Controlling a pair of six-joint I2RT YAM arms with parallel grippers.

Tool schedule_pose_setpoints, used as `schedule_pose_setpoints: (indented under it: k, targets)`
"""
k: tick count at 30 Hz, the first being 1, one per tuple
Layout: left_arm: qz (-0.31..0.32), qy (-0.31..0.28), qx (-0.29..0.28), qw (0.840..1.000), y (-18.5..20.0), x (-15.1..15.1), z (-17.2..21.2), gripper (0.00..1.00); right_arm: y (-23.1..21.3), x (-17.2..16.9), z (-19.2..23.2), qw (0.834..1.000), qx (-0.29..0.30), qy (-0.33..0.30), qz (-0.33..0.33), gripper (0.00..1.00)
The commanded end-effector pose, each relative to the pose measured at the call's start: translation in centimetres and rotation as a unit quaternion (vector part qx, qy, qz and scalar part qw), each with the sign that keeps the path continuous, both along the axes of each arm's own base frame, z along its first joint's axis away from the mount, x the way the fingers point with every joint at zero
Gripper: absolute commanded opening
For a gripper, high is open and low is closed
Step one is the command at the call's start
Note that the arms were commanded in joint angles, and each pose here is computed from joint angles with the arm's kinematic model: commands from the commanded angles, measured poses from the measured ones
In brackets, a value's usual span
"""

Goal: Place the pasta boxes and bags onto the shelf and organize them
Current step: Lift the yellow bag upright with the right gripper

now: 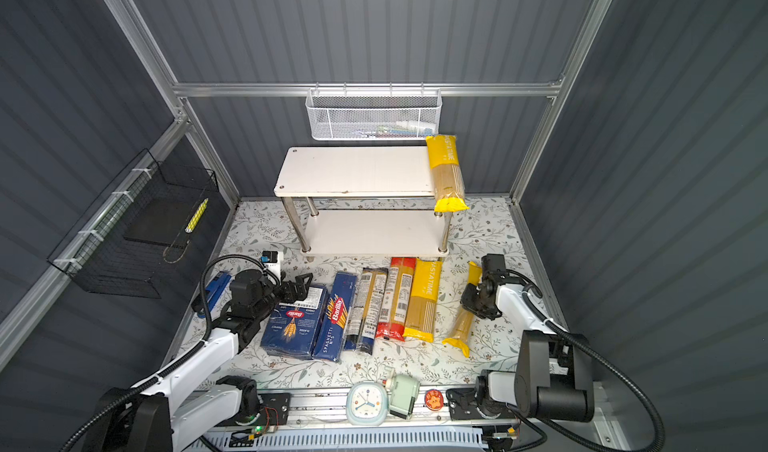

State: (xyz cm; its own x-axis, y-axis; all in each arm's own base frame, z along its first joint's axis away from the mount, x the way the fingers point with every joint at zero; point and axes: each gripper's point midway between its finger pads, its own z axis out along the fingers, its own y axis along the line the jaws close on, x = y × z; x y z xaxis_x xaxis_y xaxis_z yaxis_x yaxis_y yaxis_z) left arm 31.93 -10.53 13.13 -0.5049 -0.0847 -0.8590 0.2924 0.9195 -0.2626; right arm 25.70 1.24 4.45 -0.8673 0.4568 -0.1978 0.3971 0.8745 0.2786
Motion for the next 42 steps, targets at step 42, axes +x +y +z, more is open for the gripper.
schedule_pose_setpoints:
  k: [42]
  targets:
    - [-0.001, -0.005, -0.005, 1.0, -0.2, 0.3, 0.7, 0.99, 18.2, -3.0, 21.1, 0.931, 0.126, -0.24, 0.245, 0.15]
